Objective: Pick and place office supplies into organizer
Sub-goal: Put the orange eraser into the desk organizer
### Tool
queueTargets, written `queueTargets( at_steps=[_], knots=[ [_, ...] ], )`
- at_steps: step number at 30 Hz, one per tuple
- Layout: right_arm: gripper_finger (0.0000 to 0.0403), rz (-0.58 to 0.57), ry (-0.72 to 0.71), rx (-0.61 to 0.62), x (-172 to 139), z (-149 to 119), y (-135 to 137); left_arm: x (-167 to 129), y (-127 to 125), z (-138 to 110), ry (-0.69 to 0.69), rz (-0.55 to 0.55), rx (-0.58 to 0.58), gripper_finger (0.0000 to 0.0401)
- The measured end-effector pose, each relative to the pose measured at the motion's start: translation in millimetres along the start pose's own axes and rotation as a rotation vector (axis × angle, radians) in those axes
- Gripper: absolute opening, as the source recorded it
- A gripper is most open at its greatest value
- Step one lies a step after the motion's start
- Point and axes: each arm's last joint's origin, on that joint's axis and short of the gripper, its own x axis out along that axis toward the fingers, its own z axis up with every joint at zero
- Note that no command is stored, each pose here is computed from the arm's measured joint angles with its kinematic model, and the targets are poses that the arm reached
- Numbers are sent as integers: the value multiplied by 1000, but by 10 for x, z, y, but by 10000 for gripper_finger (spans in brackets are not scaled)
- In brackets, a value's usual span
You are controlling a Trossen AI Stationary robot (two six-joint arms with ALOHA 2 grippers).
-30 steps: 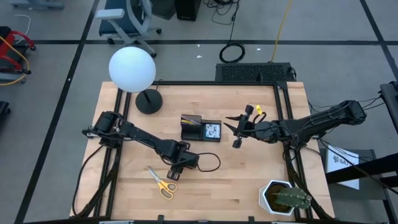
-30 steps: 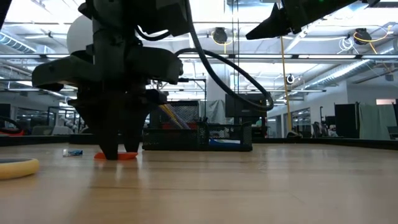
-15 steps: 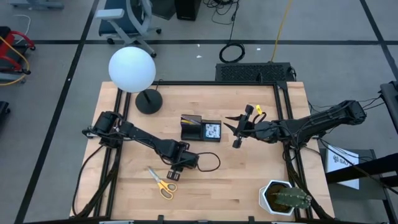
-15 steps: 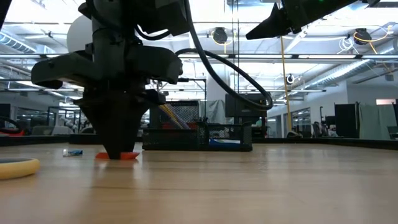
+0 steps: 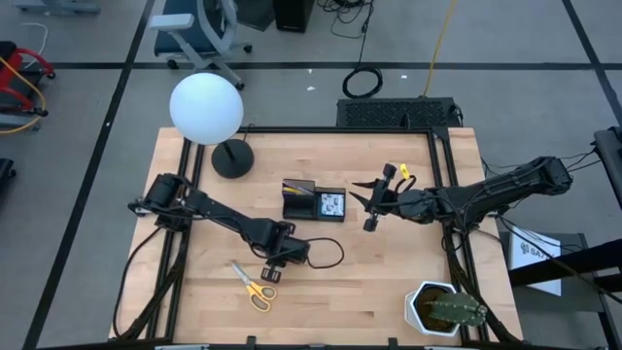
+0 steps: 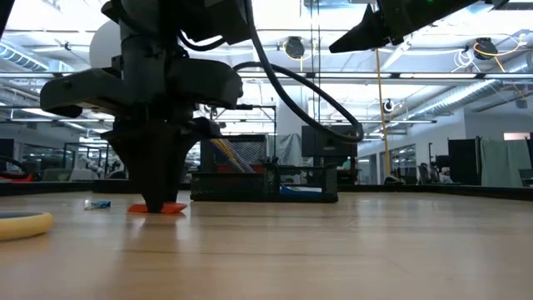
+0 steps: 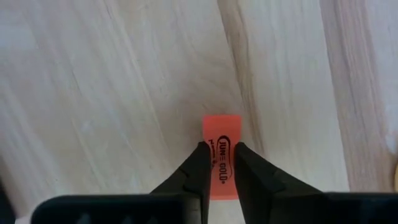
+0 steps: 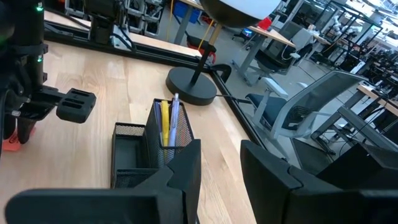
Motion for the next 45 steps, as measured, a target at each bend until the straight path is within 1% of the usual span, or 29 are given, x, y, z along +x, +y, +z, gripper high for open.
queueTargets(
  at_steps=[5,7,15,20,26,34,38,45],
  knots=[
    [105,0,3,-2,1,-3,0,-187,5,-63,-9,36,-12,63],
    [105,0,3,-2,1,-4,1,-303,8,-40,-63,58,-17,64],
    [105,0,4,-3,0,-4,0,-580,49,-91,-122,164,-10,64],
    [105,0,4,-3,0,-5,0,-652,152,-96,-141,260,-12,65],
    [105,0,4,-3,0,-4,0,-671,341,-99,-133,382,-25,65],
    [105,0,4,-3,0,-5,0,-704,575,-103,-135,543,-89,65],
    [105,0,4,-3,0,-5,0,-716,644,-88,-157,568,-111,65],
    [105,0,4,-3,1,-5,1,-731,666,-41,-198,582,-87,65]
  ],
)
